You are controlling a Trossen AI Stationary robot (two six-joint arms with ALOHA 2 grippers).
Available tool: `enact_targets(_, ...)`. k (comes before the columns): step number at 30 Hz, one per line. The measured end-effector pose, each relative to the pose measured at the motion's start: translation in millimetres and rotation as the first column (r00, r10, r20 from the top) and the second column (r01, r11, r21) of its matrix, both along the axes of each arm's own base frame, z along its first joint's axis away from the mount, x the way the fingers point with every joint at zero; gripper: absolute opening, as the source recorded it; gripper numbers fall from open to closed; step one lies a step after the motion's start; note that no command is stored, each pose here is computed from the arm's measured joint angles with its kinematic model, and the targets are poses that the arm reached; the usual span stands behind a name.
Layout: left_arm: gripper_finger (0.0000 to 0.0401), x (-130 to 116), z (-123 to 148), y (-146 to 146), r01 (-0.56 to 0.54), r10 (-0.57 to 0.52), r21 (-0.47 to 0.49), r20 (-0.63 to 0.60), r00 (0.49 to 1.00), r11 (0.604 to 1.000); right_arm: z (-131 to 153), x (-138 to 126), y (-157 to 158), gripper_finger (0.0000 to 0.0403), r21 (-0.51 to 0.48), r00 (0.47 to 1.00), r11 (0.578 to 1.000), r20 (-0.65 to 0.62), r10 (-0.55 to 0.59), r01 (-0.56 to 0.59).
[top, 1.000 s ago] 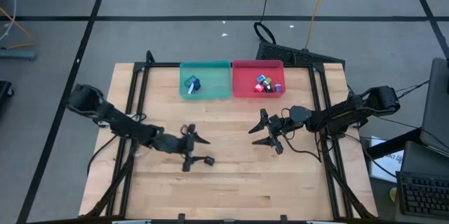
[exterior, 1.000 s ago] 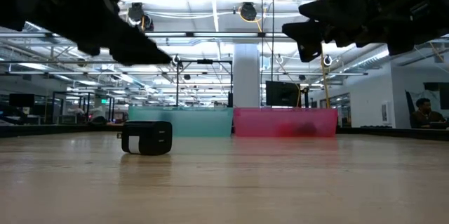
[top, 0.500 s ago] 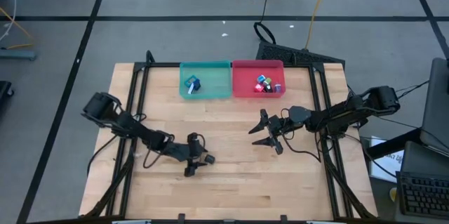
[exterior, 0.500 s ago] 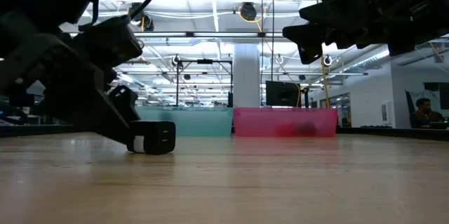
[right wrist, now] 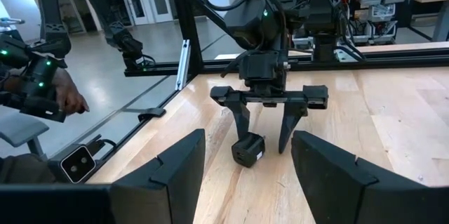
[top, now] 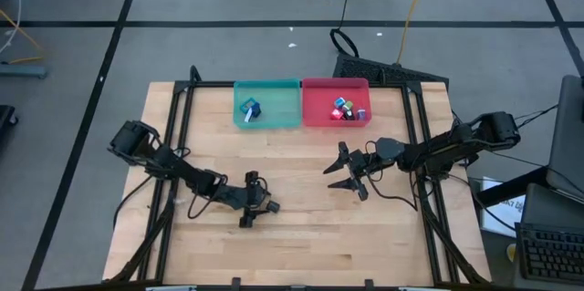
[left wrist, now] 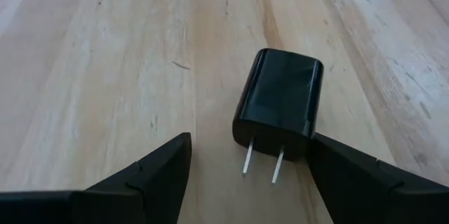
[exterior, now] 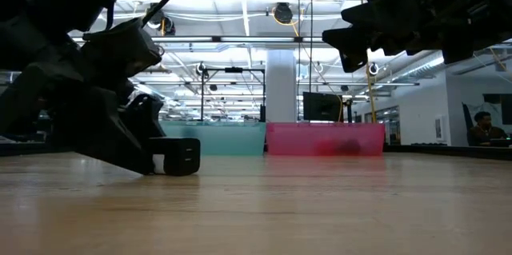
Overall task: Sort charging adapters and watches
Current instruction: Put the black charging adapter in the red bin
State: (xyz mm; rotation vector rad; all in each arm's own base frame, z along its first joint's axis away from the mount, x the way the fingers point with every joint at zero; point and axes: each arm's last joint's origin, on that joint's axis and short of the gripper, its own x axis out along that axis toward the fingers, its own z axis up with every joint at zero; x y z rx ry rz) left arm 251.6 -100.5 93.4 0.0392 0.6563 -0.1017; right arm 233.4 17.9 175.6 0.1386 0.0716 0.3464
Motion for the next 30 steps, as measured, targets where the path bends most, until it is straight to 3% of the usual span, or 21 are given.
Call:
enact_targets(8, 0.0273, 4.6, 3.1, 5.3, 0.002, -0.002, 0.008, 0.038, 0.999, 1.000, 0.0, 0.0, 0.0, 0.0201, 0.000, 1.000, 1.000, 0.000, 0.000, 0.000)
enact_targets(20, 0.0153, 5.4, 4.3, 4.6, 0.022, -0.023, 0.006, 0.051, 0.998, 1.000, 0.0, 0.0, 0.0, 0.0201, 0.000, 1.000, 1.000, 0.000, 0.000, 0.000)
enact_targets(25, 0.0141, 5.4, 4.3, 4.8, 0.017, -0.017, 0.009, 0.052, 0.998, 1.000, 0.0, 0.0, 0.0, 0.0201, 0.000, 1.000, 1.000, 0.000, 0.000, 0.000)
enact_targets(30, 0.0130, 7.7, 7.7, 7.2, -0.083, 0.077, 0.045, 0.111, 0.991, 0.996, 0.0, 0.0, 0.0, 0.0201, 0.000, 1.000, 1.000, 0.000, 0.000, 0.000)
